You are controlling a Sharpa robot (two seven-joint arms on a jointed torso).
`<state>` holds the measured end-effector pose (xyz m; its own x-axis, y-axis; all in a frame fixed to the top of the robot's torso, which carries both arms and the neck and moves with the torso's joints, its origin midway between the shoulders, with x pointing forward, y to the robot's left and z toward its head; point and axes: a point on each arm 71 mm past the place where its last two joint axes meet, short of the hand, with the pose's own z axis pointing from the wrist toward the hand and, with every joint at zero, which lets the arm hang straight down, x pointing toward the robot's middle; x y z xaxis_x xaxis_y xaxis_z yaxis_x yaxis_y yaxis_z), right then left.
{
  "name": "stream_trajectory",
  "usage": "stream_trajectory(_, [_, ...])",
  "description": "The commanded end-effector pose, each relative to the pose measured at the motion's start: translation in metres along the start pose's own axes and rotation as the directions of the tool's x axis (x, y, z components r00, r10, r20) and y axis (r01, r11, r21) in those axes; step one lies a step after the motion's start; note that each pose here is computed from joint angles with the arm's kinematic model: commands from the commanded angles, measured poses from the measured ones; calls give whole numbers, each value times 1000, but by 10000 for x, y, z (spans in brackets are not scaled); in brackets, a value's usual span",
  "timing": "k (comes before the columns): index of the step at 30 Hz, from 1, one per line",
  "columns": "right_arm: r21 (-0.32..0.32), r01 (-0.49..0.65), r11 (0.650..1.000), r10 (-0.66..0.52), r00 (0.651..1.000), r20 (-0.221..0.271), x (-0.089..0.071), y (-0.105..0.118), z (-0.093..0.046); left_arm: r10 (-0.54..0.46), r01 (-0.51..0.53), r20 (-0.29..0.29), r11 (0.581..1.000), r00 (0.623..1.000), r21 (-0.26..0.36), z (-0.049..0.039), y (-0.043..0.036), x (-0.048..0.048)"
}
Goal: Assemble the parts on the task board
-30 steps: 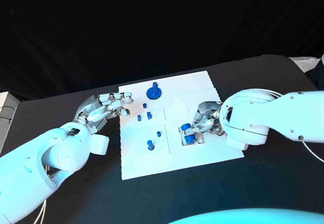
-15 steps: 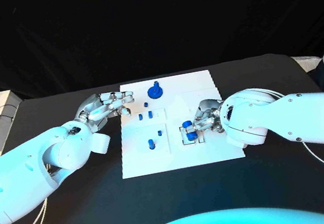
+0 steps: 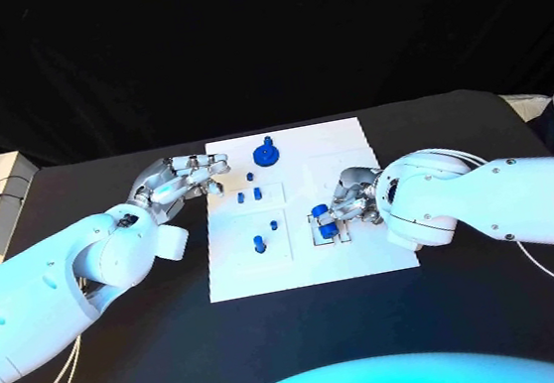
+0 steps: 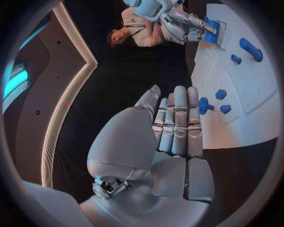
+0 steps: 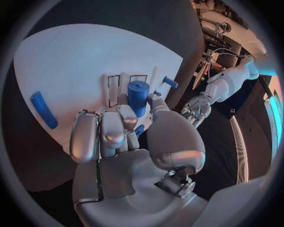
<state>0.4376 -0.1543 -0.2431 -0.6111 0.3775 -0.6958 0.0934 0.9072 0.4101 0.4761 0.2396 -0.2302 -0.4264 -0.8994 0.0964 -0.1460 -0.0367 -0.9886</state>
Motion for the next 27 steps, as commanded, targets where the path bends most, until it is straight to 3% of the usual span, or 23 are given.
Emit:
stream_trajectory(1, [-1,29,1000,-30,999,-38,95,-4,3,-10,10,-18,1000,1000,4,2,-6,26])
stream_trajectory(27, [-24,20,1000,-19,1000,13,107,24,-41,-10,10,-19,1000,1000,3,2,-4,22])
